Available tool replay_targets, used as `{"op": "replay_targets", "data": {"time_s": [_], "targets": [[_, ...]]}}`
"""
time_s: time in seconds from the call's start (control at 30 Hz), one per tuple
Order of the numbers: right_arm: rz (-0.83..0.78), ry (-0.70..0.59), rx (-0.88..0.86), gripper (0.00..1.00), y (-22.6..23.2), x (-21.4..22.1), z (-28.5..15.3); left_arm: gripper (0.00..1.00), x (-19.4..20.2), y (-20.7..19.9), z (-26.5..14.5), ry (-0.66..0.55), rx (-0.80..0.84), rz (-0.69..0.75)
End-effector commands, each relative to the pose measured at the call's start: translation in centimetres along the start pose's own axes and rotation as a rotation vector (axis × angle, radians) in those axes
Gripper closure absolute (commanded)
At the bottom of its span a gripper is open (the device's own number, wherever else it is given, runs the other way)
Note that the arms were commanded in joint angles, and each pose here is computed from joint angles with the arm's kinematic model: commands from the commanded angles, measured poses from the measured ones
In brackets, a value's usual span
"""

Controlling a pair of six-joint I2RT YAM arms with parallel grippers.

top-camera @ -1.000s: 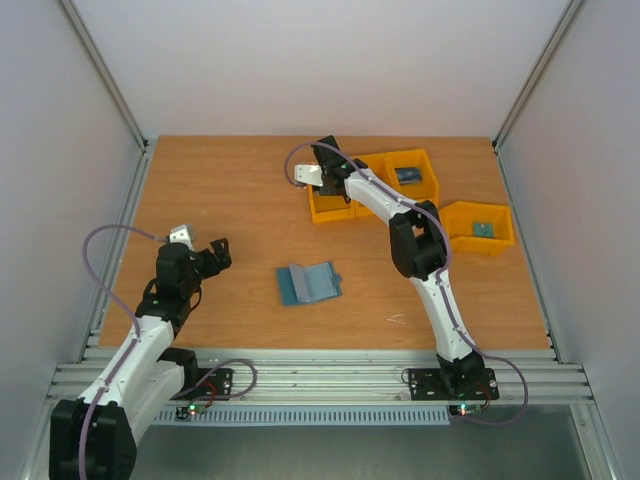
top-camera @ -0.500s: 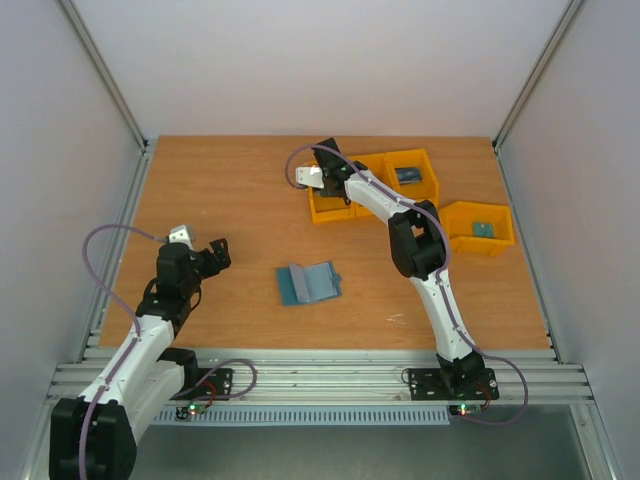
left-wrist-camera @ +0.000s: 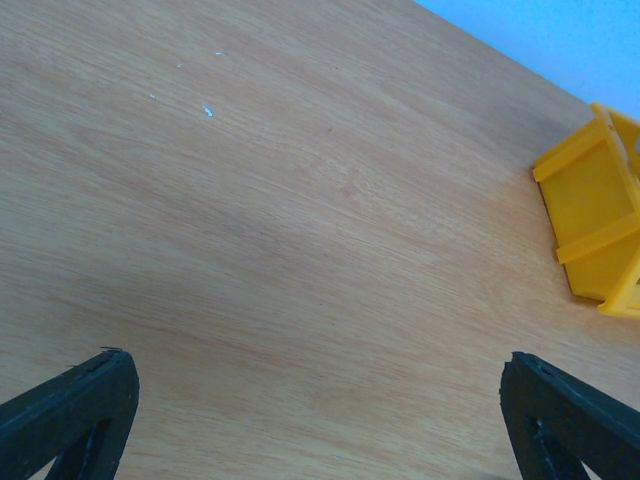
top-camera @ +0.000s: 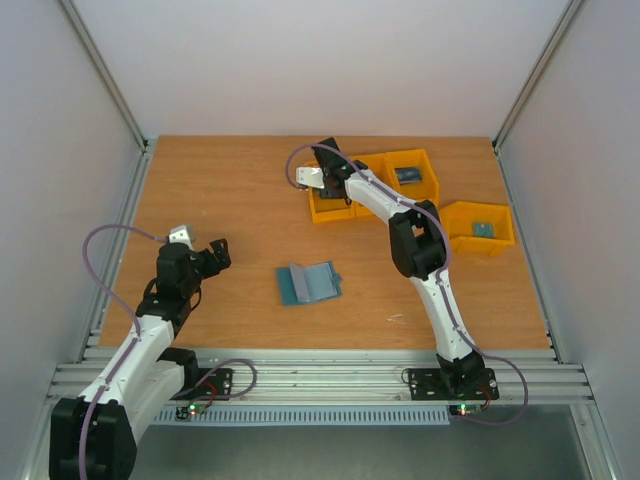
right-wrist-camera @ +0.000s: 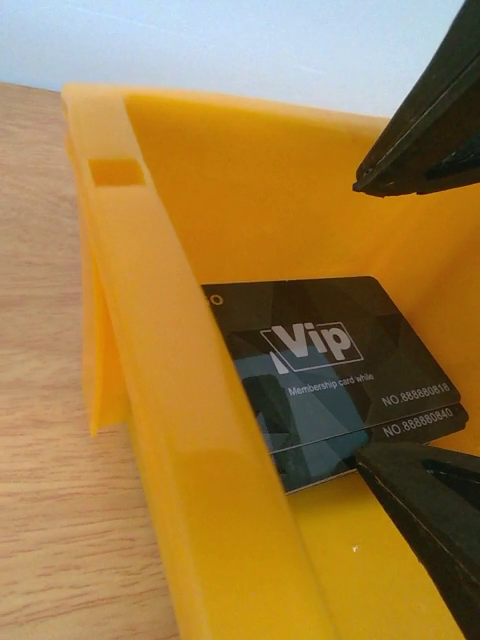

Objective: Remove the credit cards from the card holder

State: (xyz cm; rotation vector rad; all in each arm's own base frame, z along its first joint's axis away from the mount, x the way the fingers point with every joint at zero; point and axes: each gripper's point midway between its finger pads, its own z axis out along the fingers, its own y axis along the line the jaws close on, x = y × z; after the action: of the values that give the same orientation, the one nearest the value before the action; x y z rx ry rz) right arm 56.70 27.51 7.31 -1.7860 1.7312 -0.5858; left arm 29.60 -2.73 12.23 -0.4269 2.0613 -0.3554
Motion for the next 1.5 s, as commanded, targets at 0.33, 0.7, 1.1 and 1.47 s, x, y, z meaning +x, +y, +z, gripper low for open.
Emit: {"op": "replay_targets", "data": {"time_s": [0.33,0.7,1.1,1.47], "targets": [[0.637,-0.21,0.133,0.32,-9.9,-1.1,-17.5,0.01,-0.4,-7.0,-1.3,0.025,0.383,0.155],[1.277,-0.34,-0.411,0.39,4.5,-2.6,-23.7,0.01,5.5,-12.7,-2.1,0.198,0.641,0.304],[1.348,0.029,-0.778,0.5,20.8,-2.7,-19.9,0.01,10.8,-13.8,0.9,0.366,0.655,0.332],[1.335,0.112,-0.953,0.72,25.1,-4.3,-16.6,0.01,14.2,-16.6,0.3,0.456,0.807,0.434]]}}
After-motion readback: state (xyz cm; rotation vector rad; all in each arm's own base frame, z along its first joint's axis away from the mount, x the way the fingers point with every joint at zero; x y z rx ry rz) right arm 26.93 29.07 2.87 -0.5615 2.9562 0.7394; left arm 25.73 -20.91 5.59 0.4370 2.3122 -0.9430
